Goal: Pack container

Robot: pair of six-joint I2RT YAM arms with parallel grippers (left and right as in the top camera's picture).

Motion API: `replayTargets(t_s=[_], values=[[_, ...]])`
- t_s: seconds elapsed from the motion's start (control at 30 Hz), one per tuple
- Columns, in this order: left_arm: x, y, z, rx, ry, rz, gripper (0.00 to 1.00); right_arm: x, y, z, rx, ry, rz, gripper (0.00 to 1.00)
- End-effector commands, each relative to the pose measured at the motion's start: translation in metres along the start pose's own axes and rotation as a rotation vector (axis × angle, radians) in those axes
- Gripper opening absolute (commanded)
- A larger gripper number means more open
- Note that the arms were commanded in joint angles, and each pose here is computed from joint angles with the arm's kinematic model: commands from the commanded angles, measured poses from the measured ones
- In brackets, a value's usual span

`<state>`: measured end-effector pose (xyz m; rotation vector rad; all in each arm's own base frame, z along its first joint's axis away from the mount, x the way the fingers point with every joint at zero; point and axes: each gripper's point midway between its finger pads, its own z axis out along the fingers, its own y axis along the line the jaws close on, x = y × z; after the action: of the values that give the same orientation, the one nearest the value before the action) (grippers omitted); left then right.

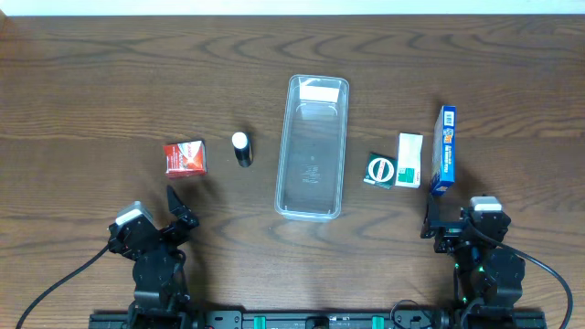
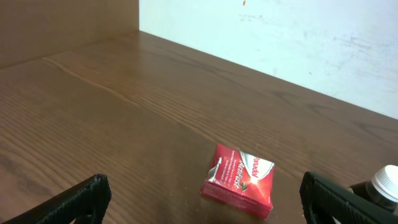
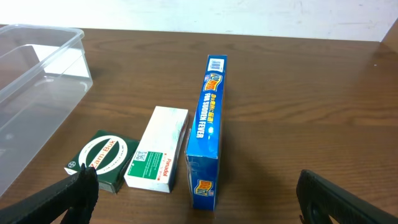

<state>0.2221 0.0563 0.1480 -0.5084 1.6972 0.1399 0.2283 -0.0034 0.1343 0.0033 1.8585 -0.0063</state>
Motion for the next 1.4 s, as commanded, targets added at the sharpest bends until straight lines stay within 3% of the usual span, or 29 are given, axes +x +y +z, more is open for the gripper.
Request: replayTargets(t_s=[0.0, 1.03, 1.23, 1.37], values=[[0.009, 0.007, 0.003, -0.032, 0.01, 0.015, 0.98, 0.002, 0.003, 0.001, -0.015, 0.0, -0.011, 0.99], [0.009, 0.007, 0.003, -0.032, 0.01, 0.015, 0.98, 0.002, 0.003, 0.001, -0.015, 0.0, -0.011, 0.99], [0.009, 0.007, 0.003, -0.032, 0.01, 0.015, 0.98, -0.001, 0.04, -0.004, -0.231, 0.01, 0.182, 0.99], [0.009, 0.007, 0.003, -0.032, 0.01, 0.015, 0.98, -0.013, 0.037, -0.003, -0.222, -0.033, 0.265, 0.99]])
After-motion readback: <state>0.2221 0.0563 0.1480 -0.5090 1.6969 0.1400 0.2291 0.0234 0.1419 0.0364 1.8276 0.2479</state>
